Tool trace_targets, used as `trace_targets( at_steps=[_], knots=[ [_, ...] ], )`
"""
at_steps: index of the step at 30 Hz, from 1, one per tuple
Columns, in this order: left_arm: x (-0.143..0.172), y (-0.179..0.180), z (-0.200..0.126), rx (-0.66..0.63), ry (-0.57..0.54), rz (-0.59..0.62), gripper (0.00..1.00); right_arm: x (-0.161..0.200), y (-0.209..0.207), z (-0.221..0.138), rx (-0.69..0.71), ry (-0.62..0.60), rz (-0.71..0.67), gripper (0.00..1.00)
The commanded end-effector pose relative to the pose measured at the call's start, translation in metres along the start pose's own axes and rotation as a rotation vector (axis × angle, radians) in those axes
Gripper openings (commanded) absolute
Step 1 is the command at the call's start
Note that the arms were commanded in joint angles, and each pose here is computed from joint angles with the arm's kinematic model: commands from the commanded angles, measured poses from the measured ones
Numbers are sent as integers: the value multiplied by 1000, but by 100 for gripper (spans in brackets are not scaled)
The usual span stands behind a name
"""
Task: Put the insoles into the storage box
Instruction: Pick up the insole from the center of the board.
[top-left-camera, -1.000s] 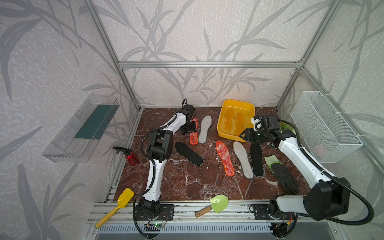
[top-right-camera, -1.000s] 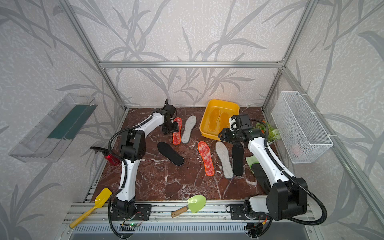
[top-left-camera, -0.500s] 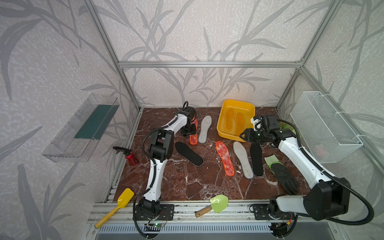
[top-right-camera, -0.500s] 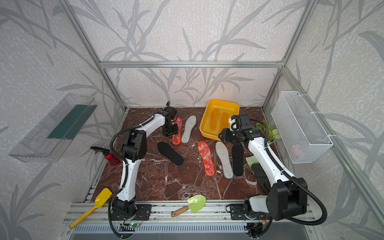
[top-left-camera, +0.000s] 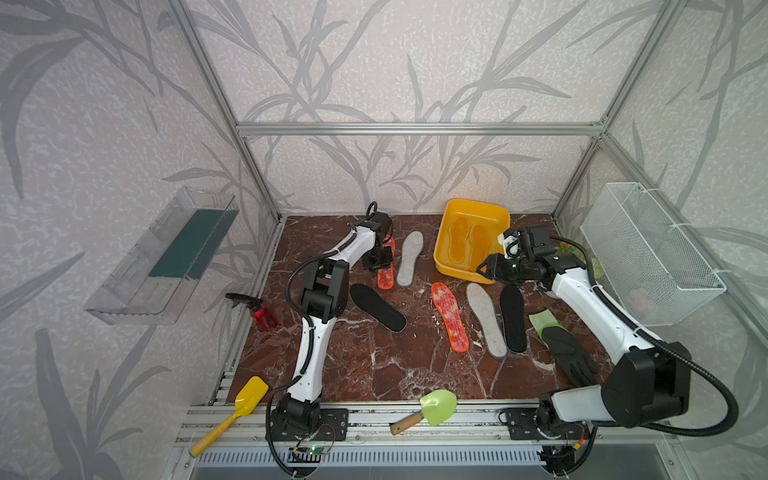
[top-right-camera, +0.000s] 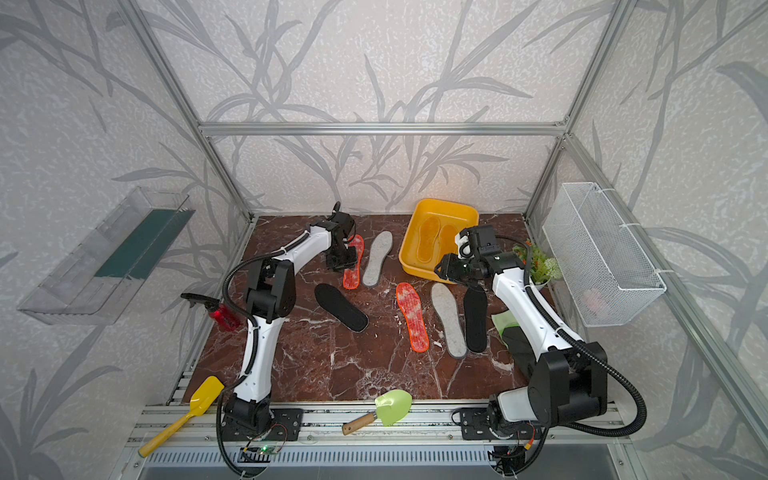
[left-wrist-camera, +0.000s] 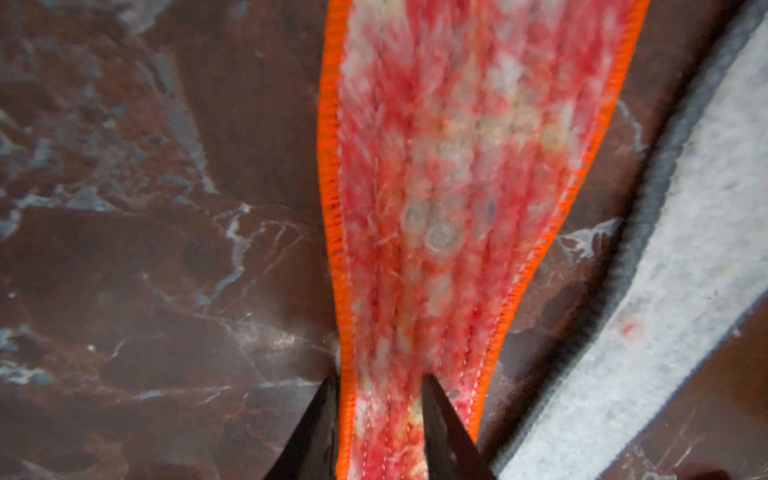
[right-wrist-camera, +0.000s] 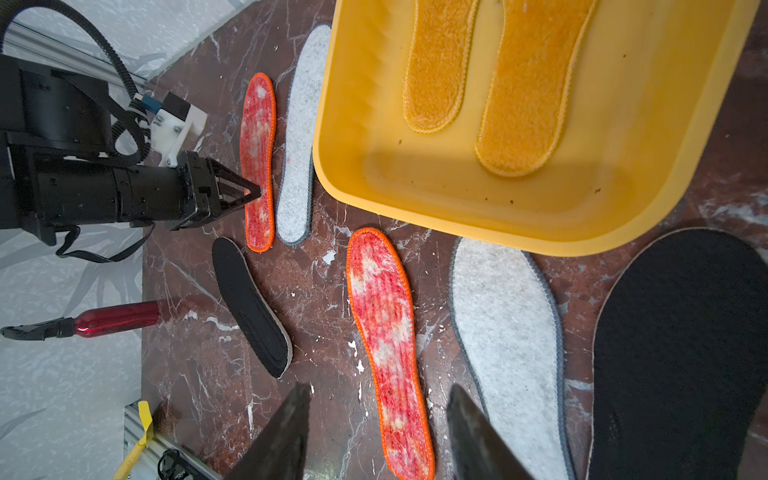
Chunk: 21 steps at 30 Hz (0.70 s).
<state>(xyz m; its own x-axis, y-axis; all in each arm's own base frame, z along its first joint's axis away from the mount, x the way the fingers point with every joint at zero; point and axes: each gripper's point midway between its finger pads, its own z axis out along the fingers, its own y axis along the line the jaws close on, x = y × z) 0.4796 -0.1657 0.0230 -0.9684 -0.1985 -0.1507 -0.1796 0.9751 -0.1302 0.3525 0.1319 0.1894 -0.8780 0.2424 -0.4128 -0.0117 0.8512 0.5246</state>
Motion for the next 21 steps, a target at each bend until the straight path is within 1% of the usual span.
trace_targets(
  at_steps=[1, 6, 10, 13, 15, 21],
  knots=[
    [18, 9, 9, -35, 61, 10, 29, -4, 5, -4, -19, -24, -6, 53],
    [18, 10, 3, -33, 49, 15, 29, -6, 7, -1, -27, -15, -13, 53],
    [16, 10, 1, -28, 37, 9, 25, -8, 8, 1, -29, -2, -20, 53],
    [15, 10, 2, -26, 36, 7, 19, -10, 9, 1, -29, -3, -20, 53],
    [14, 9, 0, -24, 34, 7, 13, -12, 10, 1, -31, -7, -20, 53],
    [14, 13, 1, -42, 31, 15, 0, -7, 7, 4, -26, 6, -15, 53]
  ],
)
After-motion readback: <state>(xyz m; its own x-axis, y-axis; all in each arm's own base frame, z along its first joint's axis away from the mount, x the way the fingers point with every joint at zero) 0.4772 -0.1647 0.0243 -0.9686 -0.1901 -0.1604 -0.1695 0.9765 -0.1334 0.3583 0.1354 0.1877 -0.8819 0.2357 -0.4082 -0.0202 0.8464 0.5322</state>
